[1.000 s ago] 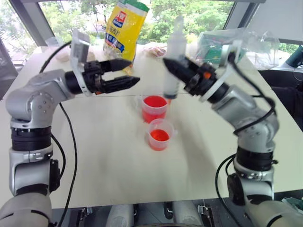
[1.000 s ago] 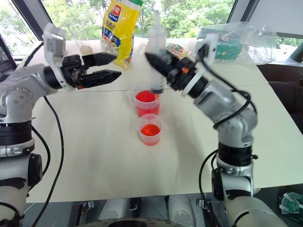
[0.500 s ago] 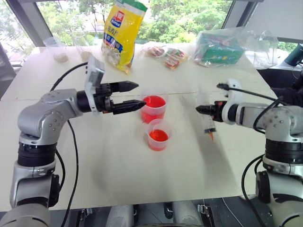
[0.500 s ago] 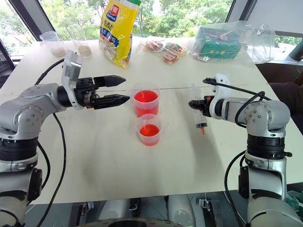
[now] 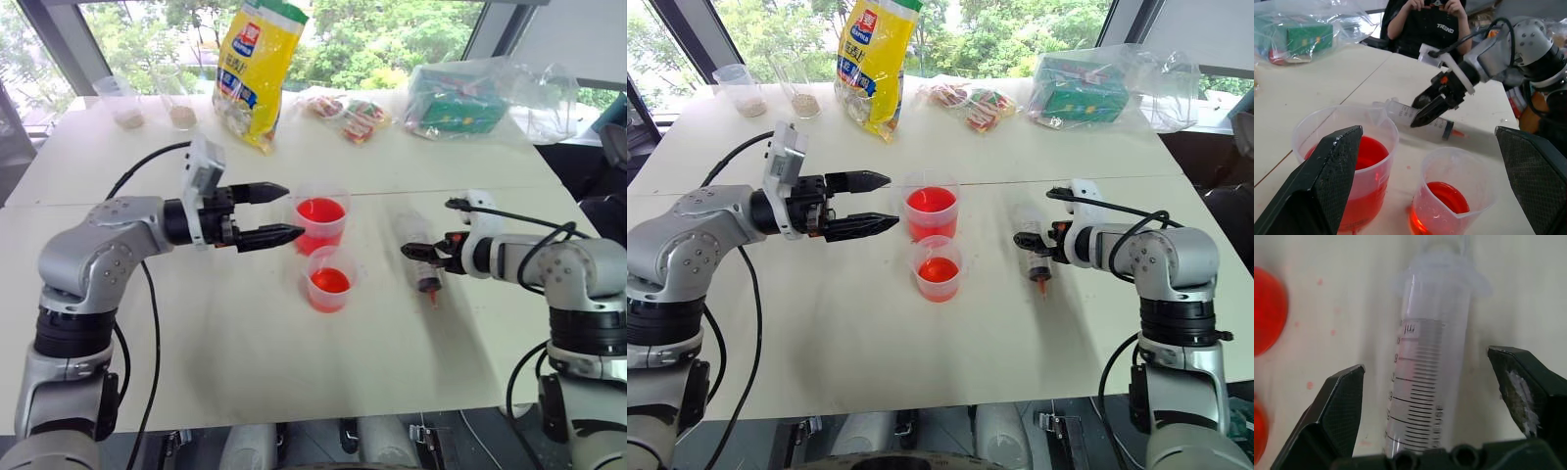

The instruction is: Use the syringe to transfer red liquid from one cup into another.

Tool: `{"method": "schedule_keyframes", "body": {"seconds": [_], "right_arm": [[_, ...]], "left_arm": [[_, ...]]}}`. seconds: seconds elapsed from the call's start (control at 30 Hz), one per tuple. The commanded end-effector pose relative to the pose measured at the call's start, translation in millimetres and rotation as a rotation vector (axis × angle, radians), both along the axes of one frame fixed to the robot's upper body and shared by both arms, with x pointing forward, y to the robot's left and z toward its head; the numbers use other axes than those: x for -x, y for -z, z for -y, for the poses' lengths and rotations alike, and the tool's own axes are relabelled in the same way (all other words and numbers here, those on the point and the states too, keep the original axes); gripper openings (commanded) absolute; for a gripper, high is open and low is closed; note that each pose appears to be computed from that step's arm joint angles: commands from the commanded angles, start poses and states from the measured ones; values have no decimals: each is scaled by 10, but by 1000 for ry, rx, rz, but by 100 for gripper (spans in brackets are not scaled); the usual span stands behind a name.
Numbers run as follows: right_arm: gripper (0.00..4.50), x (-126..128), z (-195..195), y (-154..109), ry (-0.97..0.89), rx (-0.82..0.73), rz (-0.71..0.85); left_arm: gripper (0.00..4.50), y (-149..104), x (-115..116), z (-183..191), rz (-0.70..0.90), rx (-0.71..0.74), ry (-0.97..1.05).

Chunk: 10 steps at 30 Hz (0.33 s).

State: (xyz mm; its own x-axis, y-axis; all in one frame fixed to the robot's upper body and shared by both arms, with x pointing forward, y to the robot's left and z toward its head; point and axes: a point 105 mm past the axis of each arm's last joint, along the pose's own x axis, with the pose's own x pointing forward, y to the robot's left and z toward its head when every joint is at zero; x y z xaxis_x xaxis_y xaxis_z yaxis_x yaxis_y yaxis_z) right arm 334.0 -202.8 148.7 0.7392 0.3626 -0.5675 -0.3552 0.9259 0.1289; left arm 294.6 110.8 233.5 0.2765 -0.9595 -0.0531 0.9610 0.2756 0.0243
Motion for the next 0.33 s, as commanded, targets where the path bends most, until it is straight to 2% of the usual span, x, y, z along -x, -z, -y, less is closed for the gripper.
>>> {"method": "schedule_keyframes", "body": {"seconds": [0.03, 0.17, 0.33], "right_arm": [[444, 144, -93, -474, -144, -11, 178], [444, 505, -174, -814, -365, -21, 276], [444, 771, -105, -964, -449, -7, 301]], "left_arm": [[450, -58, 46, -26, 40, -18, 11], [450, -33, 39, -74, 35, -29, 0], [450, -25, 39, -99, 26, -29, -7]]}}
